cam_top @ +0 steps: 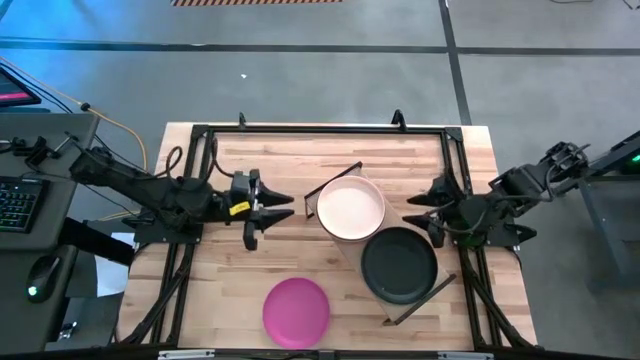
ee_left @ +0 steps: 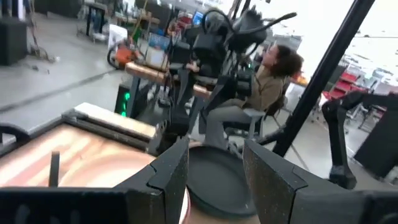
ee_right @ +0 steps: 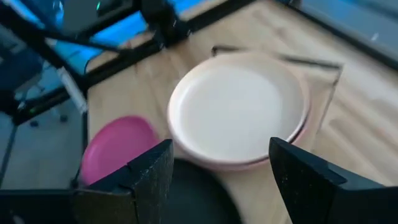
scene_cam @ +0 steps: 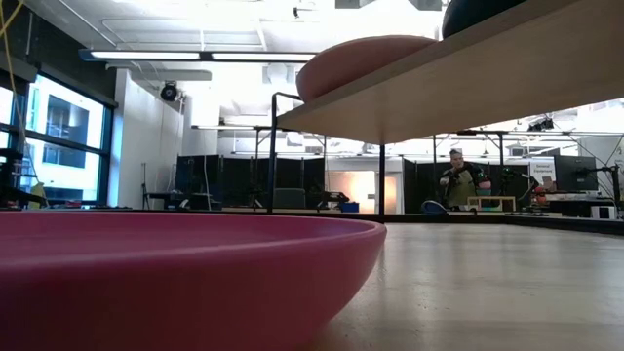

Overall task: Place and stack plates onto a shelf
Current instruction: Stack the dark pink plate on the black plate

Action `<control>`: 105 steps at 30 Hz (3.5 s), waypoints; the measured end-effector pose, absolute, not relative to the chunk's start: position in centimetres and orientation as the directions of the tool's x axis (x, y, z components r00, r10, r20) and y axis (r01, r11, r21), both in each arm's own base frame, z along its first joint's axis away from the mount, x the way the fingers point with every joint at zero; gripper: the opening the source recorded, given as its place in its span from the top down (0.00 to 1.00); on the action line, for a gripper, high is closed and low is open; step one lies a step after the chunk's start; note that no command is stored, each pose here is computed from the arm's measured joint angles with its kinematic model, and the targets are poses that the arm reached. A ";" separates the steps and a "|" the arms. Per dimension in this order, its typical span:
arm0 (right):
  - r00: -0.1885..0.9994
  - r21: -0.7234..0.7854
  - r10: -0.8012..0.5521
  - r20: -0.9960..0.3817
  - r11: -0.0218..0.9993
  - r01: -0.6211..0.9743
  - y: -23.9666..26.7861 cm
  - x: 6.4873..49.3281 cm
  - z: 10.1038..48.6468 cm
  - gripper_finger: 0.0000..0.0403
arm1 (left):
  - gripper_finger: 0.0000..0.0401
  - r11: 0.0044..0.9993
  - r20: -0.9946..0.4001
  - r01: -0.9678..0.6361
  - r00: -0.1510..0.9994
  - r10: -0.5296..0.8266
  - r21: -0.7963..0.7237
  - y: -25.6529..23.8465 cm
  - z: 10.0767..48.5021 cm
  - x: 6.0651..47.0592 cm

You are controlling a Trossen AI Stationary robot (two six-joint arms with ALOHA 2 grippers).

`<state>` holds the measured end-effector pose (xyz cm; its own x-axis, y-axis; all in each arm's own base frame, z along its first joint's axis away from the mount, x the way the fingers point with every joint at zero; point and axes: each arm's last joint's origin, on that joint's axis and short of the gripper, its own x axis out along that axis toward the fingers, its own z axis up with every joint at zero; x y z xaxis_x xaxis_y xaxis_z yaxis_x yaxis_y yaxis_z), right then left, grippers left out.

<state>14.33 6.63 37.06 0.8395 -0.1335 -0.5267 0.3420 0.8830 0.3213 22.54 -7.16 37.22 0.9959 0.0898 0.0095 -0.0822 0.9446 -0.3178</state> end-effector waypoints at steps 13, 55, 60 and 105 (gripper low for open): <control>0.966 0.404 -0.153 -0.209 0.886 0.227 3.3 15.4 34.8 0.39 | 0.64 0.955 0.114 -0.099 0.984 0.135 -0.278 -5.3 38.2 23.0; 0.974 0.390 -0.164 -0.158 0.896 0.214 0.7 14.8 36.4 0.39 | 0.64 0.726 -0.607 -0.318 0.776 -0.171 -0.610 -17.2 25.2 24.5; 0.972 0.386 -0.165 -0.169 0.896 0.219 0.7 14.8 36.2 0.39 | 0.64 0.614 -0.762 -0.531 0.619 -0.190 -0.584 -19.9 20.0 24.8; 0.944 0.366 -0.191 -0.268 0.886 0.283 0.6 14.8 35.2 0.39 | 0.89 0.498 -0.922 -0.777 0.340 -0.184 -0.386 -19.2 13.9 26.0</control>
